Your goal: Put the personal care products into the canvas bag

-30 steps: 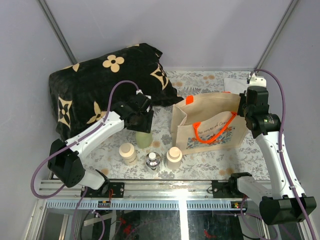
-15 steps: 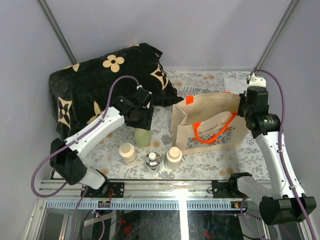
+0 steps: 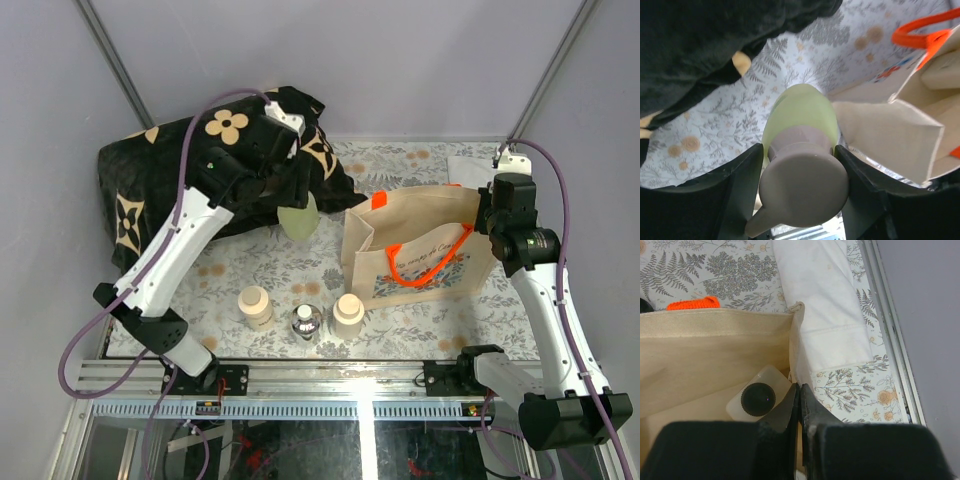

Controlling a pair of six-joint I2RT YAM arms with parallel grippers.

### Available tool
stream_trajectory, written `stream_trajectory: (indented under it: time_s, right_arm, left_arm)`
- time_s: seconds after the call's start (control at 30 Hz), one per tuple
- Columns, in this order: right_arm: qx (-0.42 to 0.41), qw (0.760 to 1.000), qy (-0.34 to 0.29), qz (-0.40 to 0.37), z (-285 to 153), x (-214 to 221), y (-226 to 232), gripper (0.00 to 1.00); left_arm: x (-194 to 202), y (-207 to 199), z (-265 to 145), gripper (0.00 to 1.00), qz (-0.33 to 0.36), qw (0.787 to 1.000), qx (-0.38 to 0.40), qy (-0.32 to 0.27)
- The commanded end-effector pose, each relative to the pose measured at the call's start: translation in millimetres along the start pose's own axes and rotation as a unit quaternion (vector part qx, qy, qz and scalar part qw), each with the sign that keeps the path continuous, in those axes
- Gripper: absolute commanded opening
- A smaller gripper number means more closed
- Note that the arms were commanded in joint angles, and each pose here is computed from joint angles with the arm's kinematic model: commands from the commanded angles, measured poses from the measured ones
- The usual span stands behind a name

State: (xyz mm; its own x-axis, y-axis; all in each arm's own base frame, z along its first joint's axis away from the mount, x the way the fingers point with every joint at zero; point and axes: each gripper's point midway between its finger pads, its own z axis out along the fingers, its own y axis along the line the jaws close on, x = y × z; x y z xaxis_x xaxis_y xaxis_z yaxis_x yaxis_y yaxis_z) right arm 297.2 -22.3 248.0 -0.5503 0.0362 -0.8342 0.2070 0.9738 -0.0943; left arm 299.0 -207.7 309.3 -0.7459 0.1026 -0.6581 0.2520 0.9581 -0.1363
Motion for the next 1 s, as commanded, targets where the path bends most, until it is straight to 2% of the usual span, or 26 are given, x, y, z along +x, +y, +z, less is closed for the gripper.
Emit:
stream_trajectory:
  time_s: [0.0, 0.13, 0.33, 0.67, 0.97]
  right_arm:
    - [0.018, 0.998, 0.048, -0.022, 0, 26, -8, 0.00]
    - [0.016, 0.998, 0.049, -0.022, 0, 25, -8, 0.00]
    - [0.015, 0.998, 0.051, -0.022, 1, 26, -7, 0.00]
    - [0.017, 0.998, 0.058, -0.024, 3, 31, -7, 0.00]
    - [0.018, 0.998, 0.062, -0.024, 5, 35, -7, 0.00]
  left_arm:
    - [-62, -9, -44, 0.00, 0.003, 0.994, 0.025, -0.110]
    - [-89, -18, -62, 0.00, 0.004, 0.987, 0.047, -0.151]
    - [-100, -34, -66, 0.00, 0.013, 0.980, 0.089, -0.179]
    - [-133, -54, -105, 0.00, 0.021, 0.952, 0.151, -0.265]
    - [-144, -70, -126, 0.00, 0.028, 0.934, 0.193, -0.298]
